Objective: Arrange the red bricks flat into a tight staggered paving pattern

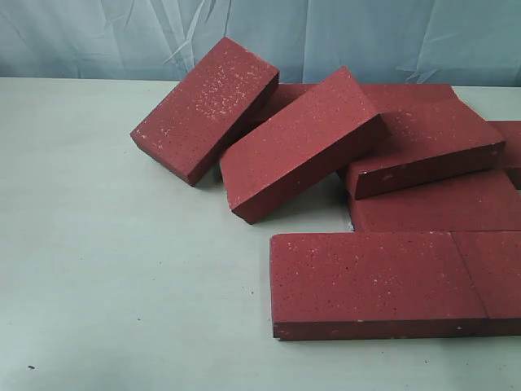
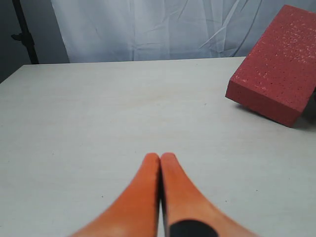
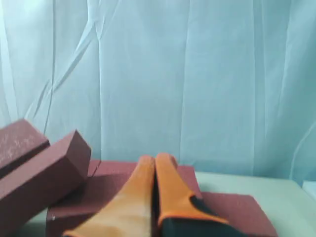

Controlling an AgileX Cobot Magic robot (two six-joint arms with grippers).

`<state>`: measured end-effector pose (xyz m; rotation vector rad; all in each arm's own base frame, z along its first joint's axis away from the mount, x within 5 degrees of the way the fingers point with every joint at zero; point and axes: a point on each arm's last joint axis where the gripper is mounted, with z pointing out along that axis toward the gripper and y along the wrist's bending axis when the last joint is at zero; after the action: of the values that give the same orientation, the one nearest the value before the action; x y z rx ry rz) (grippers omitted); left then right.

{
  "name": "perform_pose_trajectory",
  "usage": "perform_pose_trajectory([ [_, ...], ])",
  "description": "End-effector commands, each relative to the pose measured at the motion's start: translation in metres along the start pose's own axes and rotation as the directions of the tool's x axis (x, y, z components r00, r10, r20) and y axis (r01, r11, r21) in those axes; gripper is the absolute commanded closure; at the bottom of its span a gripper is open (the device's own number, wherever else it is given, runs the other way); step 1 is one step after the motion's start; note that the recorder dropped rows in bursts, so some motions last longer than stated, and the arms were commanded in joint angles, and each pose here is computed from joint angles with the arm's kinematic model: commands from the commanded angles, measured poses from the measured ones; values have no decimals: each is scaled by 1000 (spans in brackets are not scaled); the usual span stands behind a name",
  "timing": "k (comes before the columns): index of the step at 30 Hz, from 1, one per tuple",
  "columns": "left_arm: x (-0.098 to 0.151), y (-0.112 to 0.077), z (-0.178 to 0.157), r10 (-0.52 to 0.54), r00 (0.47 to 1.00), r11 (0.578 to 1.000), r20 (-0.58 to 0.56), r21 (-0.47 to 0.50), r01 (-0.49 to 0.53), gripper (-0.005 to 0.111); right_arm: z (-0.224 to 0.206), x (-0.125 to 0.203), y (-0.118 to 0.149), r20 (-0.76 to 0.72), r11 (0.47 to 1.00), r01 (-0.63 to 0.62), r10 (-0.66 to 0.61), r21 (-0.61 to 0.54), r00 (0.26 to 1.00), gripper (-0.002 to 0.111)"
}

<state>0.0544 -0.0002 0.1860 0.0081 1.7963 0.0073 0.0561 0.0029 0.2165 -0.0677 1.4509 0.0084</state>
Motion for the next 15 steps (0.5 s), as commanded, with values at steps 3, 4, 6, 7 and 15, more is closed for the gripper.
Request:
perform_pose_trajectory([
  [3,0,0,0,-6,1000,1000,6,0,6,107,-2,-17,-1,190,1000,5,-8,13,982,109],
  [4,0,0,0,-6,1000,1000,6,0,6,107,-2,-17,-1,190,1000,5,-8,13,982,109],
  [6,0,0,0,-6,1000,1000,6,0,6,107,-2,-17,-1,194,1000,-1,-1,13,981,109],
  [7,0,0,0,-6,1000,1000,6,0,6,107,-2,-17,-1,194,1000,-1,-1,13,981,109],
  [15,0,0,0,-6,1000,1000,6,0,6,107,-2,-19,-1,210,1000,-2,-1,14,978,109],
])
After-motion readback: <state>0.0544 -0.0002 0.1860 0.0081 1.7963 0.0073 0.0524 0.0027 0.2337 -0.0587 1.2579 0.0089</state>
